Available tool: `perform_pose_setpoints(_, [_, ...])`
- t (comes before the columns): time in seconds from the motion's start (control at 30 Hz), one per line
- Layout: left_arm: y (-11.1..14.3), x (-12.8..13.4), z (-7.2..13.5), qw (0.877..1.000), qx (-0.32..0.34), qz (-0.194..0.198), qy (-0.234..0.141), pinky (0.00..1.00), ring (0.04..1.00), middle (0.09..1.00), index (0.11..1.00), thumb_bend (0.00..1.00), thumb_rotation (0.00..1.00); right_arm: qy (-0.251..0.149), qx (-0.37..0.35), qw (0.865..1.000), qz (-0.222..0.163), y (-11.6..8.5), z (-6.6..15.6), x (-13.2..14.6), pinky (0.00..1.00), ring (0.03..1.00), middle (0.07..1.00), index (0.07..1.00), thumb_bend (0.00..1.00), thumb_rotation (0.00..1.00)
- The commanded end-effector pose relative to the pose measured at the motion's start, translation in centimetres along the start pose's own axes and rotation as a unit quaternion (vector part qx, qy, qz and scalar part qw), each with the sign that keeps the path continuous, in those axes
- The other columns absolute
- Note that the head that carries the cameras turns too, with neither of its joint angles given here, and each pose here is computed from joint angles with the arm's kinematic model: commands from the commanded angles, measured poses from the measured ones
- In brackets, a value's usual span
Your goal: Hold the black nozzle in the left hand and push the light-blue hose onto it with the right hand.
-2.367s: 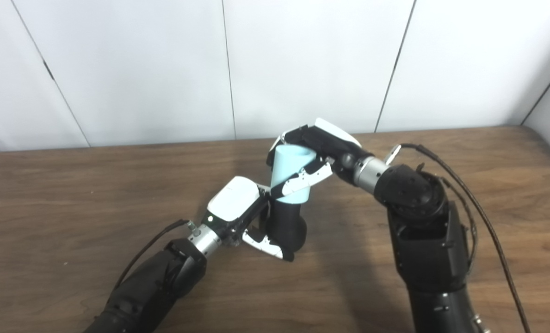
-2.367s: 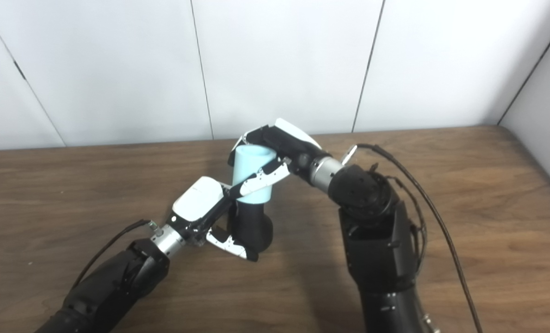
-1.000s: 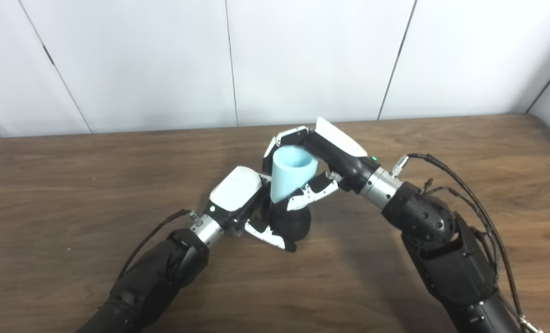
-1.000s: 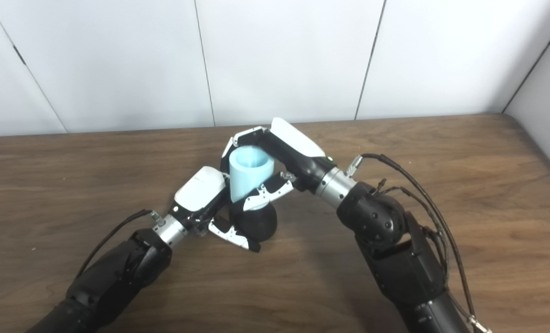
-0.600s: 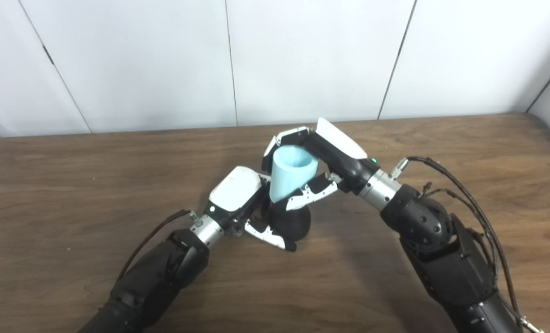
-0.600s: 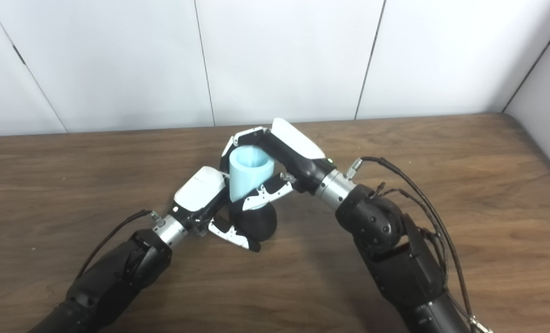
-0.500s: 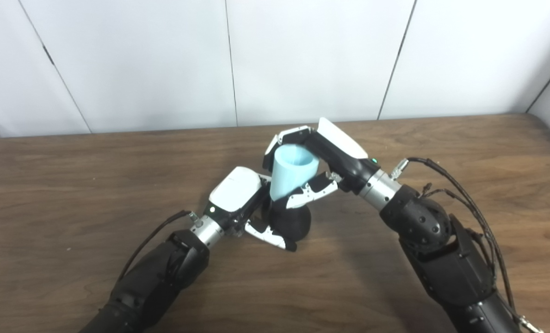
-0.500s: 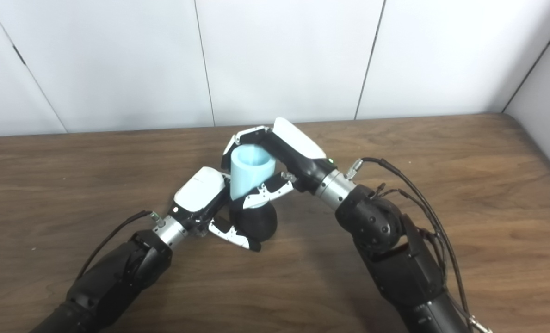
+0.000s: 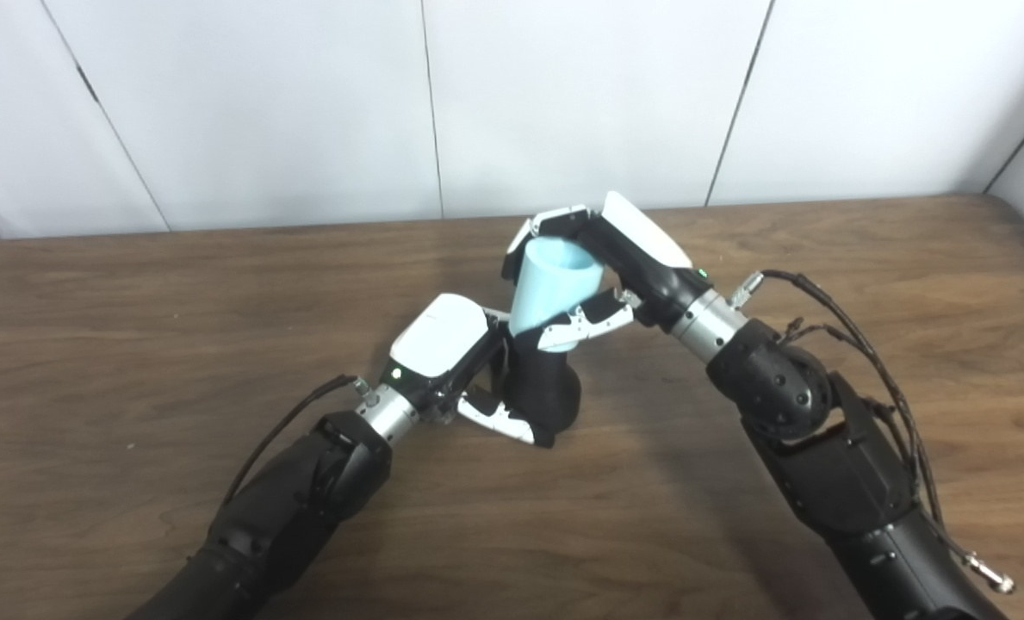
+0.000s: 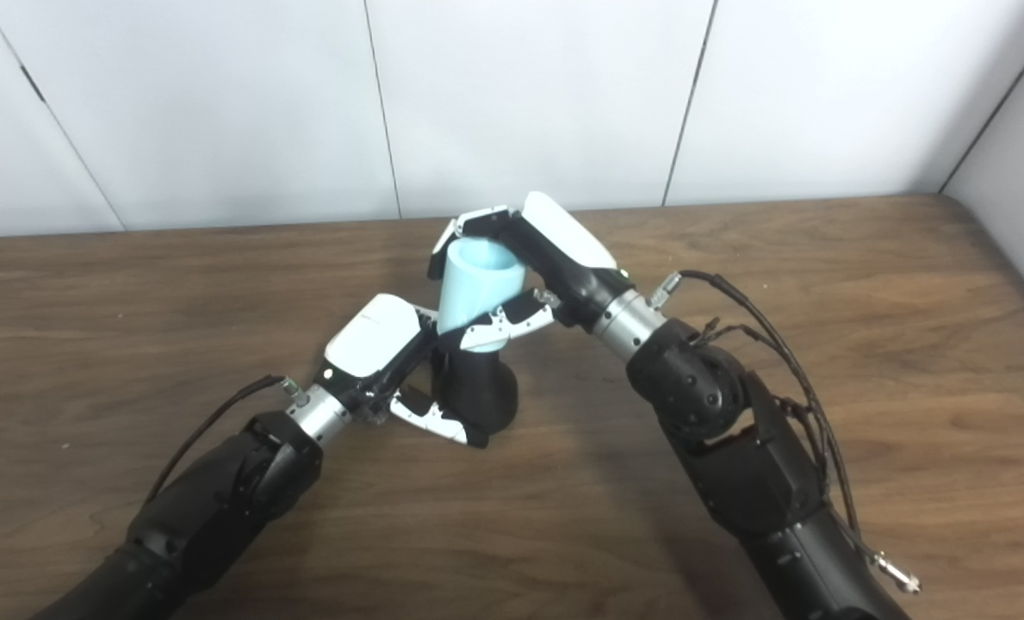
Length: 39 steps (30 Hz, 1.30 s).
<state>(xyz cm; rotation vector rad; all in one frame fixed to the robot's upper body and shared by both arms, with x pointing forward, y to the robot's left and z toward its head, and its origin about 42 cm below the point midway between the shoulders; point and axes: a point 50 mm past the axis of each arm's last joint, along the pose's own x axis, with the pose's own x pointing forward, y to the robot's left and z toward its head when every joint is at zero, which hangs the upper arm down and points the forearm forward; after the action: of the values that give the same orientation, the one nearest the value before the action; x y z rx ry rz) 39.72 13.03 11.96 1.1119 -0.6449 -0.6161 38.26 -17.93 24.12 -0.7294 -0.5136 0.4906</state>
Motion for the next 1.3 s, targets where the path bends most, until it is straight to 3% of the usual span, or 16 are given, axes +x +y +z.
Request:
perform_pose_setpoints(0.0, [-5.7, -4.0, 0.5, 0.991, -0.014, -0.13, 0.023, 0.31, 0.38, 0.42, 0.52, 0.52, 0.0, 0.052, -0.03, 0.996, 0.061, 1.7, -2.2, -1.2, 0.31, 0.397, 0.485, 0.508, 0.52, 0.0])
perform_pose_setpoints(0.2, [-5.7, -4.0, 0.6, 0.991, -0.017, -0.128, 0.025, 0.31, 0.38, 0.422, 0.52, 0.52, 0.0, 0.037, -0.045, 0.995, 0.081, 1.4, -2.0, -1.5, 0.32, 0.402, 0.489, 0.503, 0.52, 0.0])
perform_pose_setpoints(0.4, [-5.6, -3.9, 0.6, 0.991, -0.017, -0.134, 0.025, 0.31, 0.385, 0.426, 0.519, 0.52, 0.0, -0.017, -0.117, 0.985, 0.123, 0.8, -1.2, -1.8, 0.34, 0.412, 0.497, 0.493, 0.52, 0.0])
perform_pose_setpoints(0.53, [-5.7, -3.9, 0.6, 0.99, -0.022, -0.136, 0.026, 0.32, 0.388, 0.433, 0.519, 0.52, 0.0, -0.057, -0.152, 0.978, 0.132, 0.5, -0.7, -1.8, 0.35, 0.422, 0.497, 0.488, 0.52, 0.0])
perform_pose_setpoints(0.73, [-5.8, -3.9, 0.8, 0.99, -0.024, -0.137, 0.025, 0.3, 0.375, 0.421, 0.518, 0.52, 0.0, -0.077, -0.167, 0.974, 0.133, 0.6, -0.6, -1.7, 0.37, 0.446, 0.479, 0.483, 0.52, 0.0])
perform_pose_setpoints(1.1, [-5.8, -4.2, 0.7, 0.99, -0.03, -0.136, 0.027, 0.31, 0.383, 0.432, 0.519, 0.52, 0.0, -0.066, -0.155, 0.979, 0.118, 1.2, -0.8, -1.8, 0.37, 0.444, 0.481, 0.483, 0.52, 0.0])
perform_pose_setpoints(1.27, [-5.8, -4.1, 0.8, 0.99, -0.028, -0.136, 0.026, 0.31, 0.383, 0.428, 0.518, 0.52, 0.0, -0.022, -0.111, 0.989, 0.095, 1.8, -0.9, -1.9, 0.34, 0.421, 0.496, 0.488, 0.52, 0.0])
